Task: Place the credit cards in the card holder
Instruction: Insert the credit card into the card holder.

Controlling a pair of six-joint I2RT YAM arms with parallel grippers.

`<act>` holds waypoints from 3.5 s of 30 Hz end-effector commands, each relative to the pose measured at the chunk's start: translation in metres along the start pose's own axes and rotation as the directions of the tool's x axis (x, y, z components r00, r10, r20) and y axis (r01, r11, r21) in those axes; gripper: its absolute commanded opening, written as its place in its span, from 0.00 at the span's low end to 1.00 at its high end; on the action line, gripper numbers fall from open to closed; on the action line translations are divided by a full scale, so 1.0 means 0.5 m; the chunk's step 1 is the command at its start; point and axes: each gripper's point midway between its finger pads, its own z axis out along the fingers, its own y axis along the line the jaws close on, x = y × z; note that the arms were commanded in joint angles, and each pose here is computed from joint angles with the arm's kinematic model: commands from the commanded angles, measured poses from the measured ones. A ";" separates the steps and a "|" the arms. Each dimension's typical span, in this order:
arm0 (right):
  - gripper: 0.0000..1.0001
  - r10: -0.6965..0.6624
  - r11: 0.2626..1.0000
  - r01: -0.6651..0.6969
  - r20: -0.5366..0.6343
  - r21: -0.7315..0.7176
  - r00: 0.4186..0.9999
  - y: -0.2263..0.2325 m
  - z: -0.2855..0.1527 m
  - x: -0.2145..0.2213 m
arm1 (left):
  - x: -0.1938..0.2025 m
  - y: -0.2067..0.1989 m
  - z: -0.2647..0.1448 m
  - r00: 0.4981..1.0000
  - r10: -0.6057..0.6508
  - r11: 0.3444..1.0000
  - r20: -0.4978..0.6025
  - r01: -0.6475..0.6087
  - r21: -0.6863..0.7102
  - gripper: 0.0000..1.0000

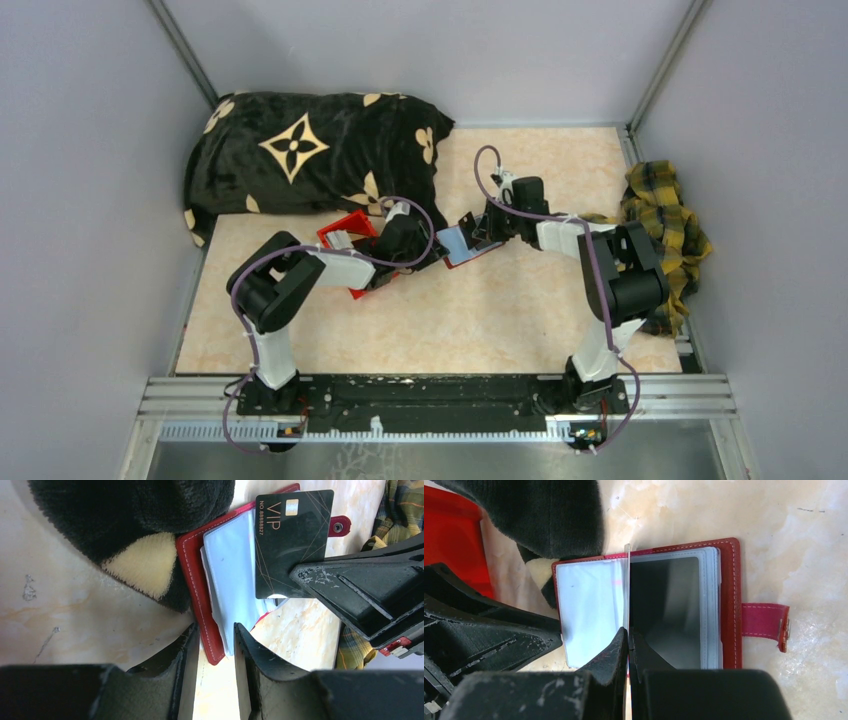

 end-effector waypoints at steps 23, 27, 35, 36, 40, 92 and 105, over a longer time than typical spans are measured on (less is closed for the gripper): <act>0.00 0.178 0.983 -0.174 -0.054 0.065 0.983 -0.013 -0.005 0.120 | 0.043 0.075 0.022 0.993 0.105 0.980 -0.055 -0.113 -0.164 0.33; 0.00 0.213 0.973 -0.207 -0.053 0.100 0.976 -0.007 0.000 0.131 | 0.054 0.076 0.021 0.990 0.123 0.977 -0.069 -0.133 -0.168 0.31; 0.00 0.265 0.956 -0.255 -0.051 0.145 0.963 -0.001 -0.006 0.148 | 0.072 0.088 0.013 0.985 0.147 0.968 -0.087 -0.162 -0.192 0.28; 0.00 0.269 0.954 -0.259 -0.052 0.150 0.962 -0.002 -0.008 0.152 | 0.074 0.090 0.012 0.985 0.148 0.967 -0.089 -0.163 -0.195 0.28; 0.00 0.288 0.948 -0.278 -0.049 0.153 0.956 -0.003 -0.016 0.164 | 0.082 0.097 0.010 0.983 0.158 0.963 -0.097 -0.174 -0.204 0.26; 0.00 0.303 0.942 -0.300 0.003 0.150 0.953 -0.032 0.022 0.154 | 0.130 0.194 -0.011 0.961 0.221 0.903 -0.164 -0.265 -0.338 0.19; 0.00 0.285 0.937 -0.290 0.055 0.193 0.957 -0.056 0.002 0.131 | 0.135 0.206 -0.013 0.960 0.223 0.897 -0.171 -0.271 -0.350 0.17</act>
